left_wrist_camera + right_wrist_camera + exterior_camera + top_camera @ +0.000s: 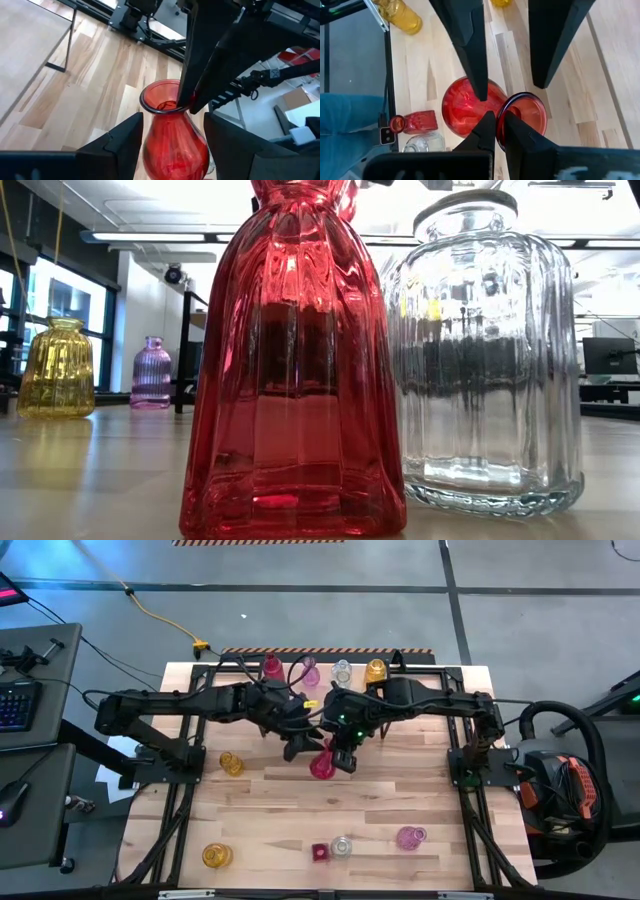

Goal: Sort vases onto shelf
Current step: Put the right red vase on the shelf aligned with the other red vase

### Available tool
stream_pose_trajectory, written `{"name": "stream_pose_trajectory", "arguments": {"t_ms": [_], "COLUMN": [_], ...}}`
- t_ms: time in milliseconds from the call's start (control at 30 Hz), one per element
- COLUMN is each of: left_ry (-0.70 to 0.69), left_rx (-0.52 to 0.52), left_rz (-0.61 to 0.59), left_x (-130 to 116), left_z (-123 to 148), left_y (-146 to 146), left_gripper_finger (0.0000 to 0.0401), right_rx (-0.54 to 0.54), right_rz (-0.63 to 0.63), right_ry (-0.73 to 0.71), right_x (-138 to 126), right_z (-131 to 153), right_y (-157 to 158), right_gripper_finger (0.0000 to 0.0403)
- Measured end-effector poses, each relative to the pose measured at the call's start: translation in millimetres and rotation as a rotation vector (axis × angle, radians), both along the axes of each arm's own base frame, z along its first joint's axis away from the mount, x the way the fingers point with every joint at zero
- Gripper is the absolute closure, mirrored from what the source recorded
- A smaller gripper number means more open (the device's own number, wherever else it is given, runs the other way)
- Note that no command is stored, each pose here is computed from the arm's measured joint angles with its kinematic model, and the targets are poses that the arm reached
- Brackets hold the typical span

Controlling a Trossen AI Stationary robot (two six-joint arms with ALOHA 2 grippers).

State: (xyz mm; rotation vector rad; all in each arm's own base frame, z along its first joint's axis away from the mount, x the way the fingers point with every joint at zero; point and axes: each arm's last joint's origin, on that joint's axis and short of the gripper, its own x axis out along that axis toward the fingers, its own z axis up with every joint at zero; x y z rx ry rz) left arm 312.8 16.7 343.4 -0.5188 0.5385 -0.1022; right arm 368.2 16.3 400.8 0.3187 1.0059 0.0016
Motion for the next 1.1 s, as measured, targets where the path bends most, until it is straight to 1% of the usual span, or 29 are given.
{"name": "stream_pose_trajectory", "arguments": {"t_ms": [233, 500, 900, 1100], "left_ry": [0.001, 0.001, -0.017, -0.024], "left_rx": [-0.010, -0.014, -0.019, -0.018], "left_rz": [-0.010, -0.018, -0.031, -0.031], "left_x": [0, 0, 0, 1], "left_z": [0, 0, 2, 2], "left_y": [1, 1, 0, 0], "left_gripper_finger": [0.0201, 0.0201, 0.0201, 0.0202], "right_rx": [0.000, 0.002, -0.006, -0.006], "right_rz": [-0.001, -0.002, -0.006, -0.006], "right_ry": [-0.008, -0.071, -0.142, -0.140], "right_x": [0, -6, 3, 2], "right_z": [2, 22, 22, 22], "right_y": [0, 0, 0, 0], "right_gripper_finger": [0.0403, 0.0403, 0.0403, 0.0403]}}
